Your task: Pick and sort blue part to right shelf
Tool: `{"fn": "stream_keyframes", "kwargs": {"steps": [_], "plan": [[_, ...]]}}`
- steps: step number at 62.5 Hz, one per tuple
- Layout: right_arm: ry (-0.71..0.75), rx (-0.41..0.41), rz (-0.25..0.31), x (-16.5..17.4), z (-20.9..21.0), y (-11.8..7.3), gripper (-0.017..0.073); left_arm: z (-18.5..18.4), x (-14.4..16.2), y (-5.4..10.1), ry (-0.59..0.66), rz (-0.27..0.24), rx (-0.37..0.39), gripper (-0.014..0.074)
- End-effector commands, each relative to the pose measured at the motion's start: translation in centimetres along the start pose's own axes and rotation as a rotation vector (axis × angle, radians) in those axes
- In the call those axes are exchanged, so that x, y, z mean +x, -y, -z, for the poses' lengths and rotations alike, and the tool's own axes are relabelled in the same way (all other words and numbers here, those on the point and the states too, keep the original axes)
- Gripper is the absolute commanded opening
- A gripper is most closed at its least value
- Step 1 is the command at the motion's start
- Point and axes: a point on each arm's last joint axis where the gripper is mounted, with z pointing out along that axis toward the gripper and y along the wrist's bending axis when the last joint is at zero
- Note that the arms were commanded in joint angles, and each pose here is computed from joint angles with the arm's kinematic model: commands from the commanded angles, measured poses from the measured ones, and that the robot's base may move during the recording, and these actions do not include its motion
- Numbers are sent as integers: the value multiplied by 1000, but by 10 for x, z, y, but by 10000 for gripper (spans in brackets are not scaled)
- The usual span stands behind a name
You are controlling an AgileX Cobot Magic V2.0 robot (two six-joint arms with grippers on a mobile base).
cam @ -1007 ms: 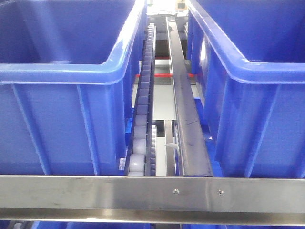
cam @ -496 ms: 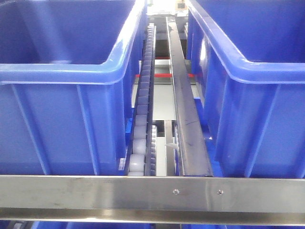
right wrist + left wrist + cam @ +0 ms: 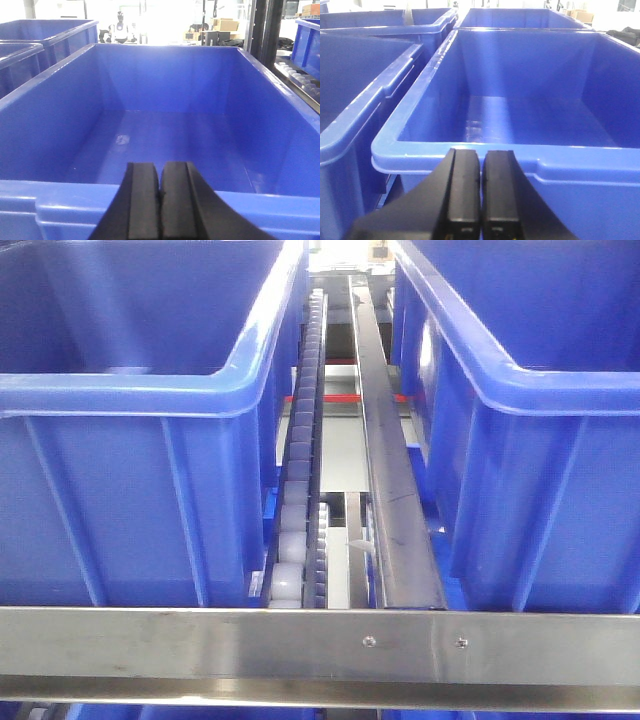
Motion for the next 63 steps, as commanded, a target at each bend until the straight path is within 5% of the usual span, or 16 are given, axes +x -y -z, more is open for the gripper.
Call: {"fn": "stream_keyframes", "kwargs": {"steps": [1, 63], "plan": [[139, -5, 3, -17, 3, -1, 39, 1, -2, 0, 92, 17, 6, 123], [139, -5, 3, -17, 3, -1, 39, 1, -2, 0, 92, 17, 6, 123]]}}
